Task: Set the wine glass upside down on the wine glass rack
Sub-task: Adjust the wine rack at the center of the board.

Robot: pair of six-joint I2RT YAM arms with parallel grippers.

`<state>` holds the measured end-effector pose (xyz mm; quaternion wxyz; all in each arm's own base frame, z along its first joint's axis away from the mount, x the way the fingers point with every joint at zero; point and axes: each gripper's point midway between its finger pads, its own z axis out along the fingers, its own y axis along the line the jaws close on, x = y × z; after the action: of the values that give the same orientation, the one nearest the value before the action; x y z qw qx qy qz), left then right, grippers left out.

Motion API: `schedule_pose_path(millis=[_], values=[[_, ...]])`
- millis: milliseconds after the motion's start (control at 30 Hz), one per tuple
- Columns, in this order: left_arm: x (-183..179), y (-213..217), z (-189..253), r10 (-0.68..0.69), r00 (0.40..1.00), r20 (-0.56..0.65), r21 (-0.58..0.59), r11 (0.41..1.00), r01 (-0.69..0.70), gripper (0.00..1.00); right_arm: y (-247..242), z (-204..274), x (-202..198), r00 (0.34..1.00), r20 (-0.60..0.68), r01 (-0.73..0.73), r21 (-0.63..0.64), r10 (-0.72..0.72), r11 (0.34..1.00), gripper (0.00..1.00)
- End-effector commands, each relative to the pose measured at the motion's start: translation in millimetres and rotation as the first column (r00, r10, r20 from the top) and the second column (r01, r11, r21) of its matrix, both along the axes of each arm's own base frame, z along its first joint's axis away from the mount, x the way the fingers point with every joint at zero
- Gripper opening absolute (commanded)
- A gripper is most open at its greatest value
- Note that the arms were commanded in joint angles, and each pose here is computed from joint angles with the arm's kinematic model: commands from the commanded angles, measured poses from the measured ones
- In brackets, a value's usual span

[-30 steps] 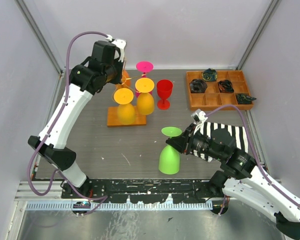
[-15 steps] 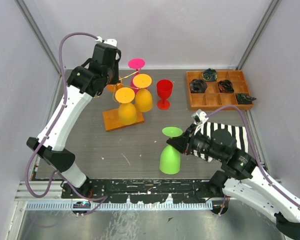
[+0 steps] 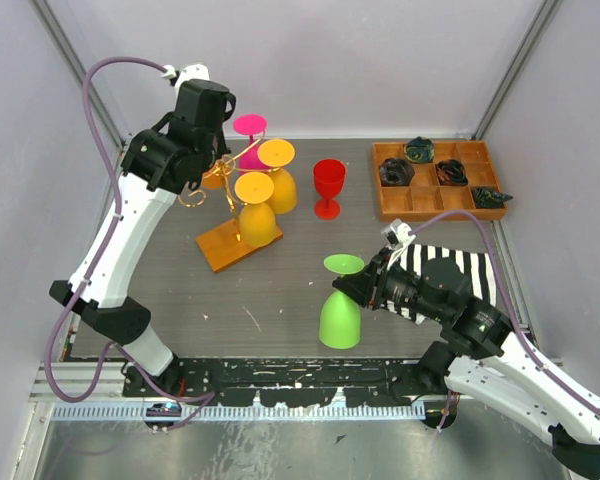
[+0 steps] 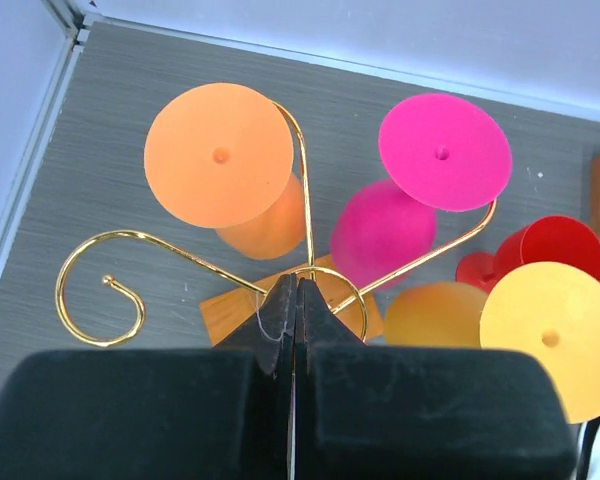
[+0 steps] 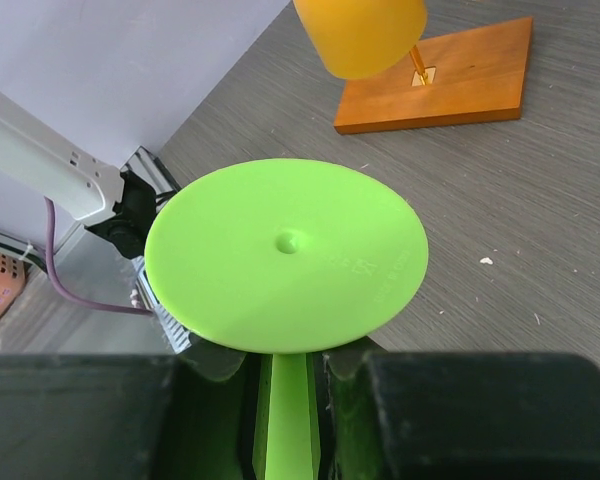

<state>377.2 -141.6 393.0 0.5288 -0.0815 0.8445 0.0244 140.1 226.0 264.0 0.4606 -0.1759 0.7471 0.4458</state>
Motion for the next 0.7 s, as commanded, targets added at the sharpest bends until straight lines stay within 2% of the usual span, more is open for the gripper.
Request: schedule_pose_path(millis=[0,167,300,400,467,667], values=[[4.3,2.8,11.7,0.066,0.997,0.046,-0.050,0.997,-0.064,0.00,1.9,17.6,3.1,0.999,0.050,0.003,0.047,-0.006,0.999,0.00],[3.3,2.3,18.2,0.045,0.997,0.064,-0.047,0.998,-0.042,0.00,0.0,16.3,3.4,0.999,0.053,0.011,0.042,-0.013,0.999,0.01],[1.6,-6.1,27.9,-0.052,0.994,0.099,-0.033,0.998,0.056,0.01,-0.4,16.3,3.2,0.998,0.053,0.012,0.042,-0.014,0.999,0.01],[-4.8,-8.6,33.8,-0.119,0.985,0.122,-0.017,0.992,0.122,0.14,-0.5,16.3,3.6,0.998,0.053,0.013,0.042,-0.015,0.999,0.01],[-9.4,-12.8,34.4,-0.180,0.975,0.128,0.001,0.983,0.182,0.27,-0.2,16.1,3.8,0.998,0.053,0.013,0.041,-0.016,0.999,0.01],[-28.3,-15.5,36.7,-0.330,0.926,0.185,0.073,0.944,0.322,0.47,-1.4,16.0,7.7,0.998,0.058,0.032,0.033,-0.034,0.999,0.01]])
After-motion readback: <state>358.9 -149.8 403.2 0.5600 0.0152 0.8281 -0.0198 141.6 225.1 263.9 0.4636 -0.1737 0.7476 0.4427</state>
